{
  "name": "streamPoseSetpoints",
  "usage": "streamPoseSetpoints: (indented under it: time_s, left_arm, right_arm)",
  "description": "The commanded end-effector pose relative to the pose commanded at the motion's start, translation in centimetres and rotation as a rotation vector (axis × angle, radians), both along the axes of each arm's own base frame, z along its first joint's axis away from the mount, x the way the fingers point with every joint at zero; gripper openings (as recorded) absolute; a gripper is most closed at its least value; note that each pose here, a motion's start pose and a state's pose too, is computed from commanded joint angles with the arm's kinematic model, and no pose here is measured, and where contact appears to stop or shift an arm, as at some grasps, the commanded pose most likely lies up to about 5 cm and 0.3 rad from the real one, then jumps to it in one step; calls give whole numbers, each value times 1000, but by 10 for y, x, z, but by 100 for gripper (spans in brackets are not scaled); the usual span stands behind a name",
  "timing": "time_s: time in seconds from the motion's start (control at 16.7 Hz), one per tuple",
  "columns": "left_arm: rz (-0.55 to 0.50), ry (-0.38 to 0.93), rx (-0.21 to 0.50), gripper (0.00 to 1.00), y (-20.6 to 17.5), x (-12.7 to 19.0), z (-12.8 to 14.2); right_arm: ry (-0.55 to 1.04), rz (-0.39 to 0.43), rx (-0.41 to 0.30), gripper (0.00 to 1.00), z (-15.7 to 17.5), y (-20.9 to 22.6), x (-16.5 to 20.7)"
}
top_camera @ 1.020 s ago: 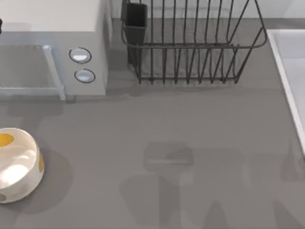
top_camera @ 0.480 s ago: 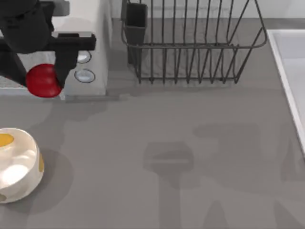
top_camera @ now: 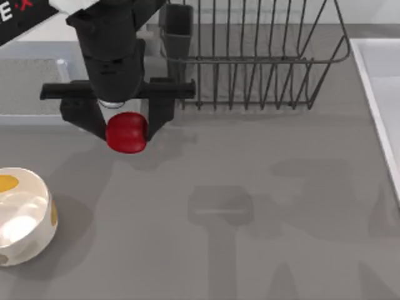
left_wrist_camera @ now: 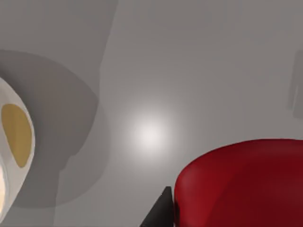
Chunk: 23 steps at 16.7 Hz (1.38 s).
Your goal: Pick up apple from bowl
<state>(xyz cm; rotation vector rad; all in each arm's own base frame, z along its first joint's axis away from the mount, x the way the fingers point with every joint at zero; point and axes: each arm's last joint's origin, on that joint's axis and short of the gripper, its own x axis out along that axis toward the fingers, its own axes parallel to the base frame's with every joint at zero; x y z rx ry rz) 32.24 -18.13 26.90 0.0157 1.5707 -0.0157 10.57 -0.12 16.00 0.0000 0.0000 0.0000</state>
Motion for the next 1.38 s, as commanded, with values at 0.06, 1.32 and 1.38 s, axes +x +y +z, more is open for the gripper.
streamPoseSetpoints:
  time_s: [0.06,1.32,1.38]
  left_arm:
    - [1,-2,-2,0,1,0,2]
    - [0,0,0,38,0,0,-110]
    - [0,0,0,45,0,0,-110]
  right_arm:
    - [0,0,0,100,0,0,0]
    - [0,0,0,100,0,0,0]
    - [0,0,0,100,0,0,0]
